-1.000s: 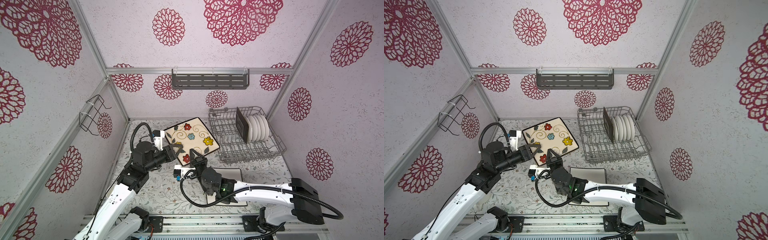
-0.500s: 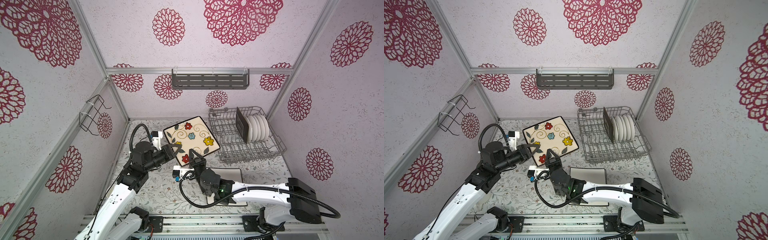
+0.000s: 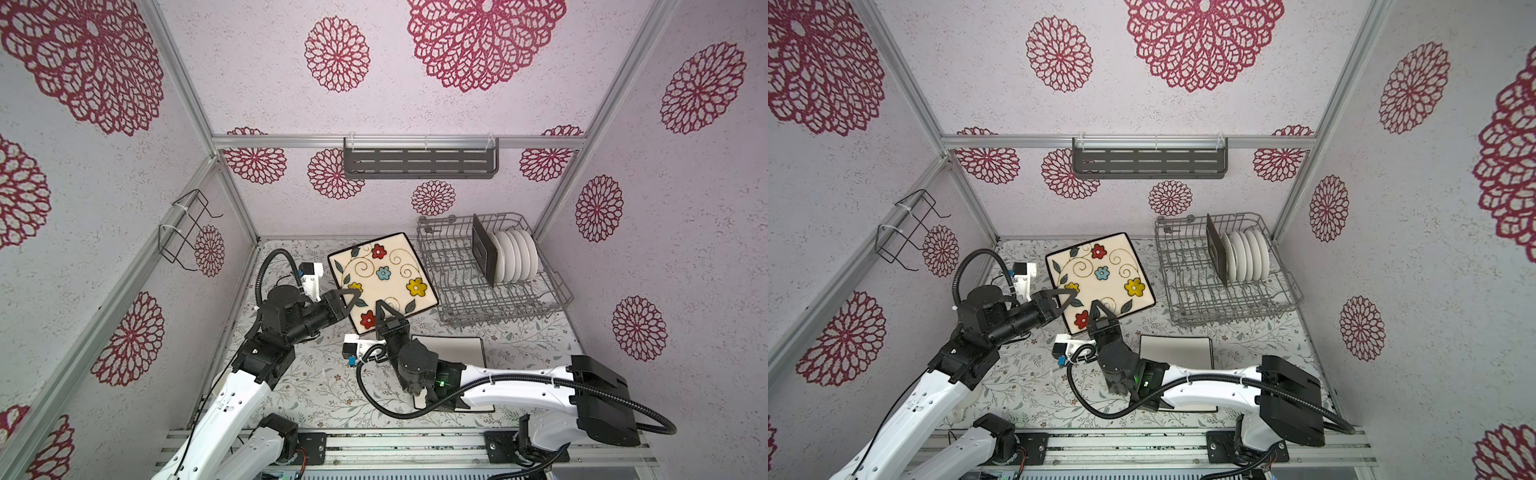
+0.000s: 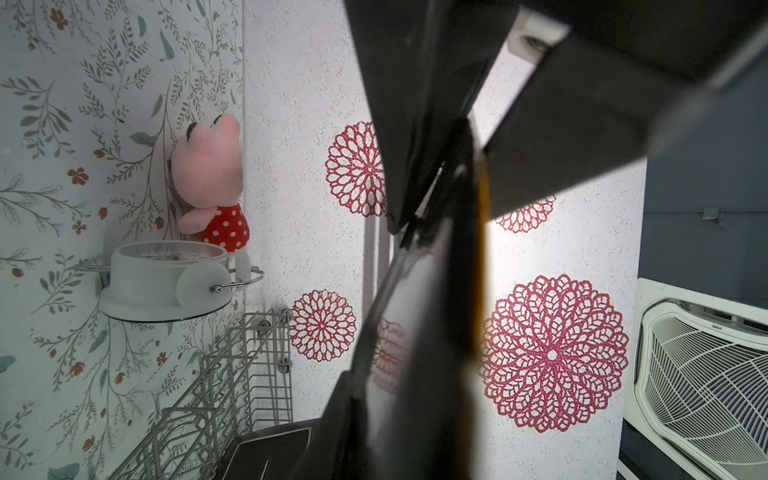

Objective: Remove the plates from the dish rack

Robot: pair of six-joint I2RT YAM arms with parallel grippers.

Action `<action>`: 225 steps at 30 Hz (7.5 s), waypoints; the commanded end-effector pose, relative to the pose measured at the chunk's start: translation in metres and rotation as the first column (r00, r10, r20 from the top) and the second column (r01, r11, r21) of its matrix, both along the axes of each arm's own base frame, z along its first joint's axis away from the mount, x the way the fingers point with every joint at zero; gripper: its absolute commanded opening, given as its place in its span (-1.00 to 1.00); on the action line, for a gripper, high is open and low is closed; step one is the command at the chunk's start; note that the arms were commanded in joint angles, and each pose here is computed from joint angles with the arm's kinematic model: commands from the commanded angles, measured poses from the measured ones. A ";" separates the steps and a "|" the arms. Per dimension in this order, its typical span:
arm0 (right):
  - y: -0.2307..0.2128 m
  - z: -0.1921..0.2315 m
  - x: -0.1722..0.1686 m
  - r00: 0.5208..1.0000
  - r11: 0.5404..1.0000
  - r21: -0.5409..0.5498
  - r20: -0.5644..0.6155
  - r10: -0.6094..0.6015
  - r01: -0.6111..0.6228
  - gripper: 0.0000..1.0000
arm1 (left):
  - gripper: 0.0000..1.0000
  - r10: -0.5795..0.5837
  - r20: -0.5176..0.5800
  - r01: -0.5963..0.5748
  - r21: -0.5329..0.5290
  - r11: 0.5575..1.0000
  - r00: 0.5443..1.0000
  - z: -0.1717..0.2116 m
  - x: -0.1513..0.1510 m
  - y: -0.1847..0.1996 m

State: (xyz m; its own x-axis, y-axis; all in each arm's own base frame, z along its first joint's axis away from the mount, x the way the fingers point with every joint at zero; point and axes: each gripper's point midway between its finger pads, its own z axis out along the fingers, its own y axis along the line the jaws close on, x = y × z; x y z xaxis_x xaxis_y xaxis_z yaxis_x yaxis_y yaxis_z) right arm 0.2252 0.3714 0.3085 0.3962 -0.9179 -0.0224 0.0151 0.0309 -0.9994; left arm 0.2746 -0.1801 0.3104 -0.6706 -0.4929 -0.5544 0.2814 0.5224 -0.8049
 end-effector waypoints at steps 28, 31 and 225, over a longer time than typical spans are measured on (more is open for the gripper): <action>-0.054 0.055 -0.024 0.952 0.879 0.463 -0.202 0.228 -0.112 0.98 | -1.00 0.021 0.118 -0.031 0.084 0.996 0.993 0.002 0.013 0.013; -0.064 0.065 -0.025 0.916 0.813 0.576 -0.276 0.290 -0.084 0.98 | -1.00 0.024 0.119 -0.035 0.088 0.995 0.993 0.002 0.013 0.014; -0.289 -0.251 -0.028 0.007 -0.223 -0.068 -0.948 0.317 0.972 0.55 | -1.00 0.069 -0.191 -0.014 0.271 0.962 0.979 -0.178 -0.068 -0.069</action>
